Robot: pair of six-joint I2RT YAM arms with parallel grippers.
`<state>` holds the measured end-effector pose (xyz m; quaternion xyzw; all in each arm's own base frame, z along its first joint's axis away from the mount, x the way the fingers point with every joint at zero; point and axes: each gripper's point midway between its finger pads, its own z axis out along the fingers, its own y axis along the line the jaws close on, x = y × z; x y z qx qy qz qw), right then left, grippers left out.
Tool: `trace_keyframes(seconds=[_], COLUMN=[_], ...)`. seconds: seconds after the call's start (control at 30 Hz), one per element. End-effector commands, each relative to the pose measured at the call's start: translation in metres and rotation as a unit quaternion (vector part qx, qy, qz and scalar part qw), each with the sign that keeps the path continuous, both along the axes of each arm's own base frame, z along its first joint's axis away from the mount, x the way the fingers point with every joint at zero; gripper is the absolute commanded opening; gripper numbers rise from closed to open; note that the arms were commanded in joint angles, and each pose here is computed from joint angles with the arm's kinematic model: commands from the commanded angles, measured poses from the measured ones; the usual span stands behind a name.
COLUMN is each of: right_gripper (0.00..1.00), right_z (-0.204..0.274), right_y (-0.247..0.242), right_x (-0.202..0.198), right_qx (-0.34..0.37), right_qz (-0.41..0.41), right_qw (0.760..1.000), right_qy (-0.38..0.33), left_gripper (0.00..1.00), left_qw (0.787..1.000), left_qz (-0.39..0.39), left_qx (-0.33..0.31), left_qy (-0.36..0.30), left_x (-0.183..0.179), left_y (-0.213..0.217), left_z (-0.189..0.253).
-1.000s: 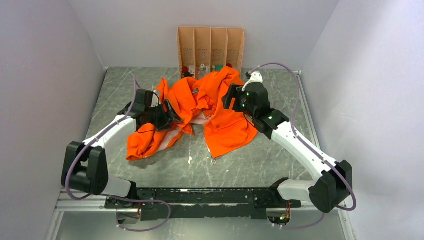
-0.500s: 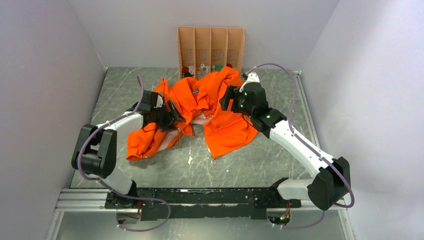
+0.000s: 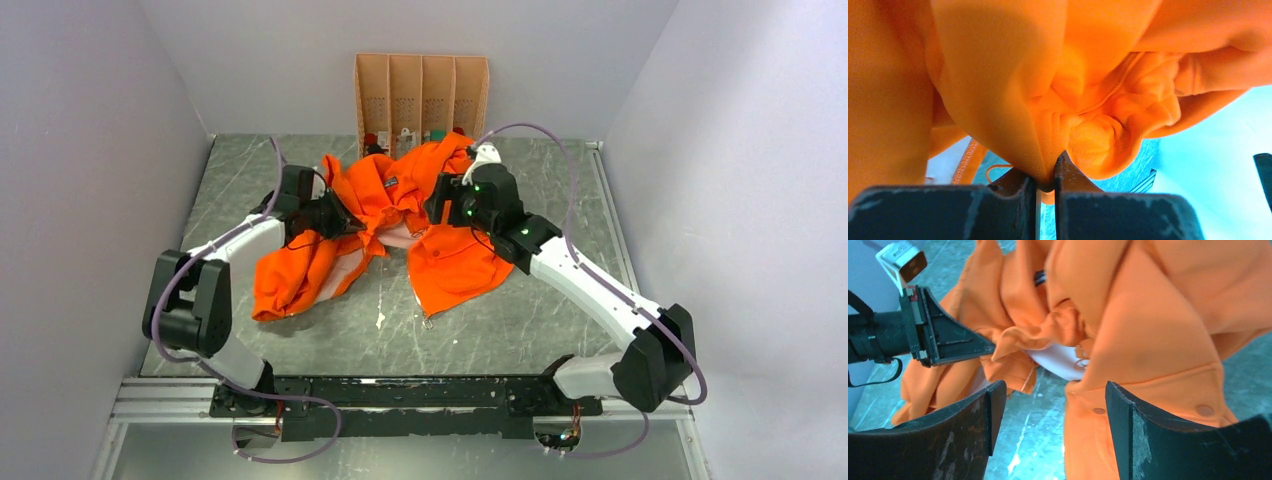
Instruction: Zip up the jacket
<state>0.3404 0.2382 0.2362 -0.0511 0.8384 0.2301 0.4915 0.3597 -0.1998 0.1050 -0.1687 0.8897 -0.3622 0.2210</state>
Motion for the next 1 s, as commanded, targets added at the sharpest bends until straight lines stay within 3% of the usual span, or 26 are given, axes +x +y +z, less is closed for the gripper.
trace_keyframes(seconds=[0.0, 0.37, 0.97], right_gripper=[0.75, 0.70, 0.80], right_z=[0.025, 0.004, -0.081], right_y=[0.024, 0.072, 0.078], right_x=[0.001, 0.019, 0.053], right_qx=[0.001, 0.023, 0.039], right_qz=[0.025, 0.032, -0.090], right_qw=[0.999, 0.999, 0.993], right_qy=[-0.032, 0.002, 0.071], left_gripper=[0.08, 0.08, 0.08], left_qw=[0.996, 0.989, 0.990], left_qz=[0.010, 0.072, 0.045], left_qx=[-0.004, 0.033, 0.035], left_qy=[-0.087, -0.129, -0.132], left_x=[0.015, -0.011, -0.035], left_y=[0.010, 0.071, 0.070], left_z=[0.063, 0.094, 0.089])
